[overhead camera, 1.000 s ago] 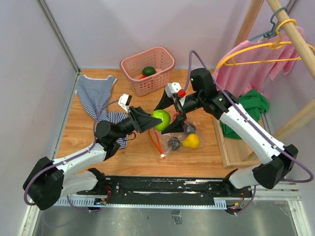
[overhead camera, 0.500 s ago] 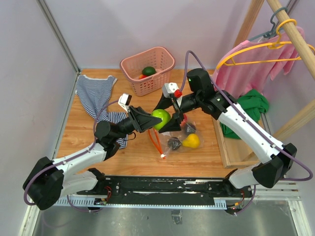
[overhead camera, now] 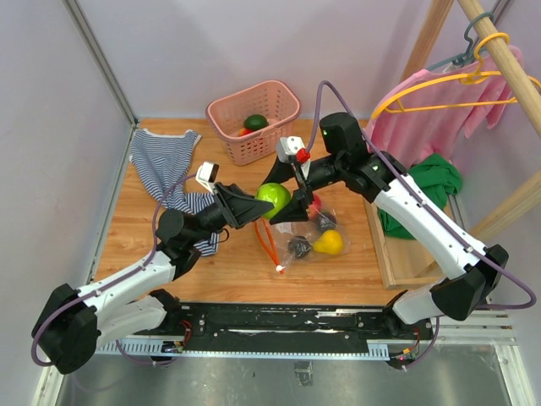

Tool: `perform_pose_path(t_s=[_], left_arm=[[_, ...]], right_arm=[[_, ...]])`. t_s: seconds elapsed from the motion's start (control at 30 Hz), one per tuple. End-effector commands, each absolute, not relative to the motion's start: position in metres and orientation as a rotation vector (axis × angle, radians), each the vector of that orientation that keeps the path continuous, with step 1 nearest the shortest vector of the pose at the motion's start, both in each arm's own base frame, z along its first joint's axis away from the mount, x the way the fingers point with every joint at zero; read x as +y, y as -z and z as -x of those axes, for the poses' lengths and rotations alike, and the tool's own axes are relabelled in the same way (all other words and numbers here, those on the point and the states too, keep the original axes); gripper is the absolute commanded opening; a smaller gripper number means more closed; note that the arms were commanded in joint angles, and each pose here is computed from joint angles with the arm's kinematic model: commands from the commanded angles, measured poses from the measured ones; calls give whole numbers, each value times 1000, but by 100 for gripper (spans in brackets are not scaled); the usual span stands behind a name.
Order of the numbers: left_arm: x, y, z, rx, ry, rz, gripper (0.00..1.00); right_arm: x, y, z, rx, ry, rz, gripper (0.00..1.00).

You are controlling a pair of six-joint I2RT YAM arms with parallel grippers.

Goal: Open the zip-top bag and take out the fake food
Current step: Pick up the fake fruit from the zipper food storage bag, then place the fake fruit in the bin.

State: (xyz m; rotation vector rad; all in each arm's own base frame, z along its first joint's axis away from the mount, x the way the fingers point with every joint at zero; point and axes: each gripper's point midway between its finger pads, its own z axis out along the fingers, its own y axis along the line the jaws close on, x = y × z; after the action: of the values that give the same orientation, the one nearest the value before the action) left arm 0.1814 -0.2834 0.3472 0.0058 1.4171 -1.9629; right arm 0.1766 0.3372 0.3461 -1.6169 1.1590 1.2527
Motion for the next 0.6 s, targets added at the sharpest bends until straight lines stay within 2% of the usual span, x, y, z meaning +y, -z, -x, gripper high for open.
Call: perform_pose_path(t_s=[0.0, 0.27, 0.57], left_arm=[[-278, -341, -183, 1433, 1891, 5, 99], [-269, -329, -180, 1458, 1835, 23, 99], [-252, -314, -163, 1469, 1720, -50, 99]], right_arm=[[342, -360, -177, 1142, -1247, 1606, 33], [341, -361, -190, 1168, -1221, 1583, 31], [342, -361, -243, 1234, -1097, 1498, 30]])
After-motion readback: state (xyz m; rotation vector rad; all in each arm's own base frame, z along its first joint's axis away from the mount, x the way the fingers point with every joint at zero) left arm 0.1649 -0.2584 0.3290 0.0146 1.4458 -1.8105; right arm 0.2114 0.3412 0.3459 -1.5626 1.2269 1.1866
